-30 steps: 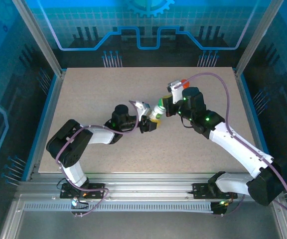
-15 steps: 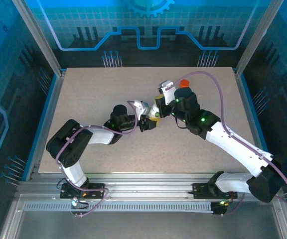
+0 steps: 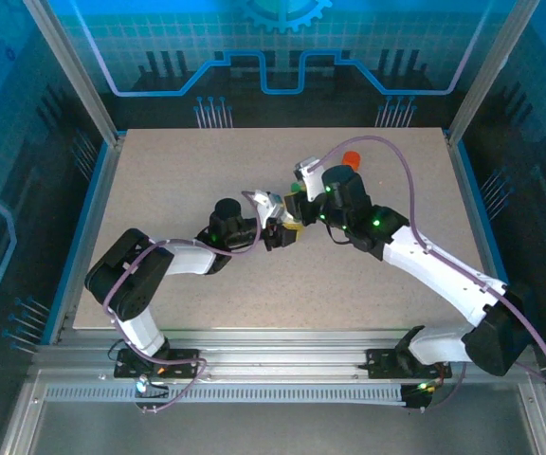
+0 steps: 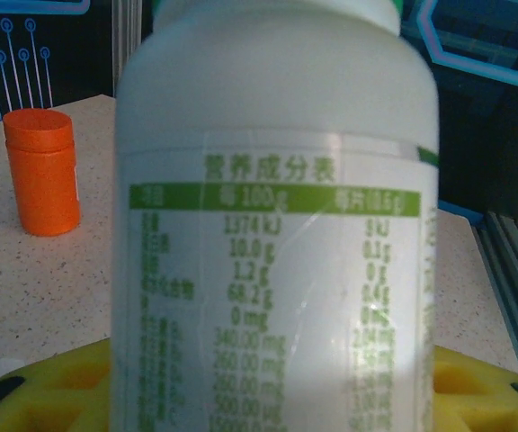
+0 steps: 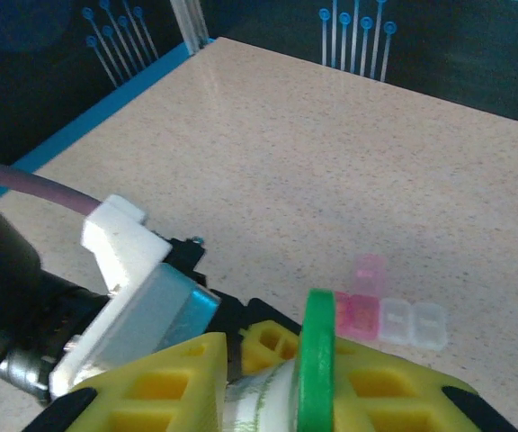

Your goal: Sort the pills into containers

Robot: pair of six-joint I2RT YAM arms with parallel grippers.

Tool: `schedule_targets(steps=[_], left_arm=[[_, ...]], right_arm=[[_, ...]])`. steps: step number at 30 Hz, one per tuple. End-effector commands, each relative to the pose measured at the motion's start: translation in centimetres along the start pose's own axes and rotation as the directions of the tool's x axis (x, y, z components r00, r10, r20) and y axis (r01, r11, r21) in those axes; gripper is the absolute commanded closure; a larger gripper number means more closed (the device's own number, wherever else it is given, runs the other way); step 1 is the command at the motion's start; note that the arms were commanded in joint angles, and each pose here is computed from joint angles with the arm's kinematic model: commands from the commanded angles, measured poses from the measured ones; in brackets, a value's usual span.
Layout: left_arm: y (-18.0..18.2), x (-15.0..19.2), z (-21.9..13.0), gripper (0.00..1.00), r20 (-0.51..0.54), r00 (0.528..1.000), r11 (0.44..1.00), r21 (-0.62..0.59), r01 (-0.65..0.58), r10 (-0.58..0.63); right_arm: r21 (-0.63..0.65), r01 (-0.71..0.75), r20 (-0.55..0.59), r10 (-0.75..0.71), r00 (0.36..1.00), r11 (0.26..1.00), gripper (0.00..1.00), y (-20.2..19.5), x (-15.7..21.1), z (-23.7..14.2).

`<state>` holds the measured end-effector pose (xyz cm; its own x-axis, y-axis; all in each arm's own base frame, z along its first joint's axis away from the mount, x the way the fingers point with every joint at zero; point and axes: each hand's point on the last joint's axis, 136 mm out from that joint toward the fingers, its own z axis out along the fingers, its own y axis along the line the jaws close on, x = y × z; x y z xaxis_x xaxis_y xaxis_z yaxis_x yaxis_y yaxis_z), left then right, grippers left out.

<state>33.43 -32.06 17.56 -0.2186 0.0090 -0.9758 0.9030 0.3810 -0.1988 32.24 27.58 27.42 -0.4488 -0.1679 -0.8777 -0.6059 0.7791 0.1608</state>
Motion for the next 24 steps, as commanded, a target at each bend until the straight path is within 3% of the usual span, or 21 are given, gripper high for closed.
schedule_targets(steps=[1, 6, 18, 24], left_arm=[[-0.5, -2.2, -0.1, 1.00, 0.056, 0.996, 0.998, 0.014, -0.068, 0.067], [-0.4, -1.7, 0.0, 1.00, 0.043, 0.997, 0.998, 0.016, -0.060, 0.059], [-0.4, -1.6, 0.3, 1.00, 0.035, 0.998, 0.998, 0.025, -0.054, 0.053], [-0.4, -1.6, 0.4, 1.00, 0.032, 0.998, 0.998, 0.029, -0.058, 0.057]], right_arm=[[-0.133, -0.054, 0.013, 0.056, 0.998, 0.990, 0.69, 2.8, -1.2, -0.5], [-0.183, -0.076, 0.076, 0.091, 0.993, 0.980, 0.68, 3.6, -3.3, -1.9], [-0.190, -0.133, 0.028, 0.141, 0.990, 0.973, 0.68, 3.6, -2.8, -1.2], [-0.213, -0.132, 0.060, 0.148, 0.987, 0.968, 0.66, 4.1, -4.4, -2.4]])
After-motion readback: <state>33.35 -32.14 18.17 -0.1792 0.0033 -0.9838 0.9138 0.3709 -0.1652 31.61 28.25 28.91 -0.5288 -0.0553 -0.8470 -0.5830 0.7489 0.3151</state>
